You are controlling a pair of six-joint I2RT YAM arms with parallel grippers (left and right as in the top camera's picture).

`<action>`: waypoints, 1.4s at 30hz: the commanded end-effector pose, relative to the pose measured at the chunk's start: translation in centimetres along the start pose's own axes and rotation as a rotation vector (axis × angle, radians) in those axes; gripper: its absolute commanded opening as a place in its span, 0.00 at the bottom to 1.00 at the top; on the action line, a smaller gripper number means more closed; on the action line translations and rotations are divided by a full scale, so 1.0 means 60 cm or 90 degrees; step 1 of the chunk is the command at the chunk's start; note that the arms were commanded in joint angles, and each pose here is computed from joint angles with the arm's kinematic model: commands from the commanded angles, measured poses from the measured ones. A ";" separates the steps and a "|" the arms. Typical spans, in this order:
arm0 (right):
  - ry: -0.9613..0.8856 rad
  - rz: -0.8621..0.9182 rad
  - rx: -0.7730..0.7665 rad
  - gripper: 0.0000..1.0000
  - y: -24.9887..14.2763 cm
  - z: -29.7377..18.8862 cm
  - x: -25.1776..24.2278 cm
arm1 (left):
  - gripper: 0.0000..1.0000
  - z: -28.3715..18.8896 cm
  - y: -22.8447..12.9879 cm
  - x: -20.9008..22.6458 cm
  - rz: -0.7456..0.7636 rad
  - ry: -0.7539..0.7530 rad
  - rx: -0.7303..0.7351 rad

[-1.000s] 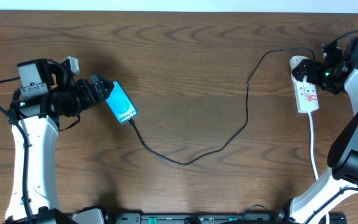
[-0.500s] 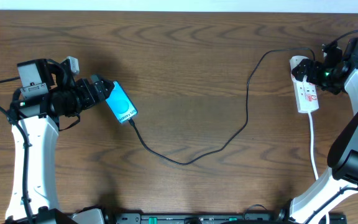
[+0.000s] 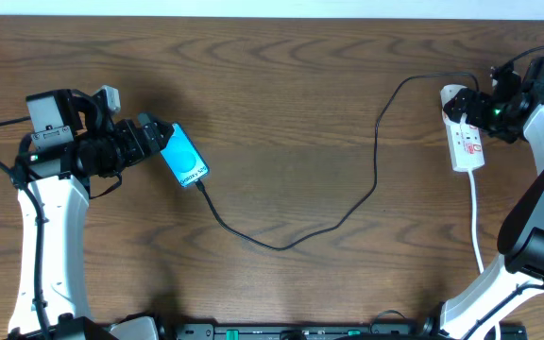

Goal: Plug charger to phone and switch on socket
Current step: 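Position the right gripper over the orange rocker switch beside the charger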

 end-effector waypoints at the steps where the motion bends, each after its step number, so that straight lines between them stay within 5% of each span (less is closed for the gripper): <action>1: 0.014 0.018 0.011 0.99 -0.004 0.018 -0.002 | 0.94 0.003 -0.001 0.005 0.001 0.002 0.004; 42: 0.066 0.053 0.033 0.99 -0.003 0.090 0.070 | 0.95 0.003 -0.001 0.005 0.006 0.002 0.004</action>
Point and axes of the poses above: each gripper's point midway between its finger pads, its own z axis out along the fingers, its own x axis along the line the jaws close on, y = z × x, the point moved 10 cm from there along -z, back along the fingers, and after that the axes turned 11 degrees about -z, right-handed, at the moved point
